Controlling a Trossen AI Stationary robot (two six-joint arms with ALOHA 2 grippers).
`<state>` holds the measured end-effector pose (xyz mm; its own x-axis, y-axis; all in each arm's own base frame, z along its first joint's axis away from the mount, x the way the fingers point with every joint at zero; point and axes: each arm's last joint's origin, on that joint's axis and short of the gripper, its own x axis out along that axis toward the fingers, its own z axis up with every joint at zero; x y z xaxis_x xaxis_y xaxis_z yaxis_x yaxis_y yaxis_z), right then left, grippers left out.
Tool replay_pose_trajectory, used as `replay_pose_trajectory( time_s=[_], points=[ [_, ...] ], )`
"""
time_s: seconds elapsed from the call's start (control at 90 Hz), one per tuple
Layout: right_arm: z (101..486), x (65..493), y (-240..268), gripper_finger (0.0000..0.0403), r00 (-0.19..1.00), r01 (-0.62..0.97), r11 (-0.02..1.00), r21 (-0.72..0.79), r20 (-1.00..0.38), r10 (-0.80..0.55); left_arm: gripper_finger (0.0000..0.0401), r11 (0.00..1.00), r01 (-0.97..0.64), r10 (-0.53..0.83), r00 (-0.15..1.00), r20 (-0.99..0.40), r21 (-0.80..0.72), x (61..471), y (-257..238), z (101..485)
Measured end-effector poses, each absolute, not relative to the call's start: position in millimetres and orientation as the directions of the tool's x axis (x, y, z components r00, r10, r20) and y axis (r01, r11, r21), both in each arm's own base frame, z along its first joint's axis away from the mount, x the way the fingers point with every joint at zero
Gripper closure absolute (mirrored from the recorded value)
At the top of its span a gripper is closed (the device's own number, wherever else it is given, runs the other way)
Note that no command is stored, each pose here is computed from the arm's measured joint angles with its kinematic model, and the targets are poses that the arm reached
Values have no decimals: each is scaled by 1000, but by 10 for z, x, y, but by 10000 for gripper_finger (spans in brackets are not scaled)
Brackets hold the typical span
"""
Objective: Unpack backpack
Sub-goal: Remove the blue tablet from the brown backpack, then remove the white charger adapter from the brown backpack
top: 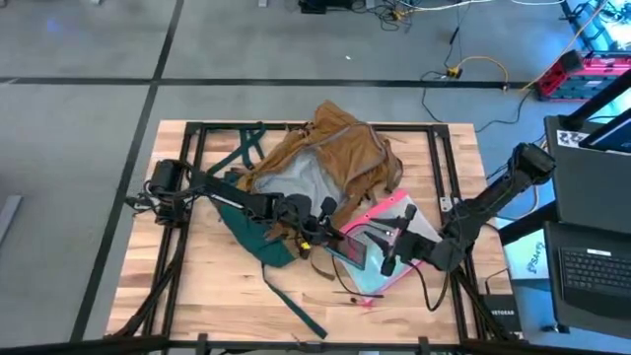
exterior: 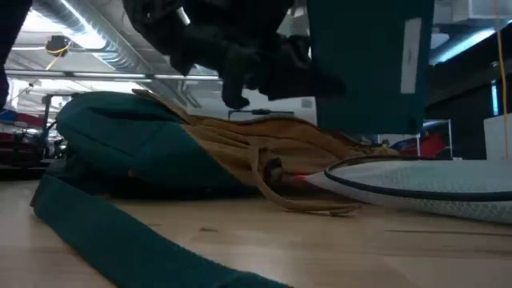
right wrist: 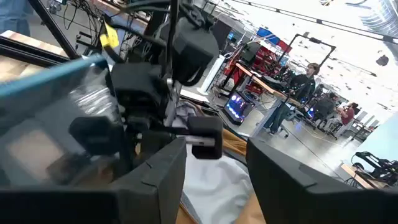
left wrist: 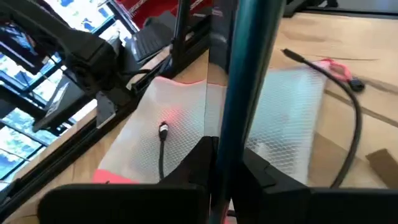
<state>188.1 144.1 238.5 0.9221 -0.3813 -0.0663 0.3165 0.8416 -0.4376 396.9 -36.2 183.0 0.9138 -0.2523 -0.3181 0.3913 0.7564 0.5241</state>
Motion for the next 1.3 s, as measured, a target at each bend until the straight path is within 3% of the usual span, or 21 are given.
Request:
replay_pose_trajectory(
  time_s=[0.178, 0.367, 0.644, 0.922, 1.3],
  points=[
    [2386, 1882, 1441, 249, 922, 317, 842, -437, -66, -382, 350, 766, 401, -268, 909, -318, 503, 3976, -356, 1808],
    [2386, 1882, 1441, 249, 922, 318, 844, -433, -66, -381, 279, 771, 433, -296, 893, -339, 466, 3965, -371, 1795],
    [2385, 1882, 1441, 249, 922, 320, 847, -425, -66, -382, 204, 797, 356, -205, 919, -337, 487, 3968, -344, 1819],
    [2364, 1879, 1439, 249, 921, 321, 853, -412, -76, -383, 180, 787, 328, -163, 928, -336, 522, 3929, -330, 1927],
    [2279, 1869, 1427, 249, 913, 319, 865, -388, -119, -390, 178, 772, 194, 58, 927, -371, 605, 3660, -231, 2376]
  ],
)
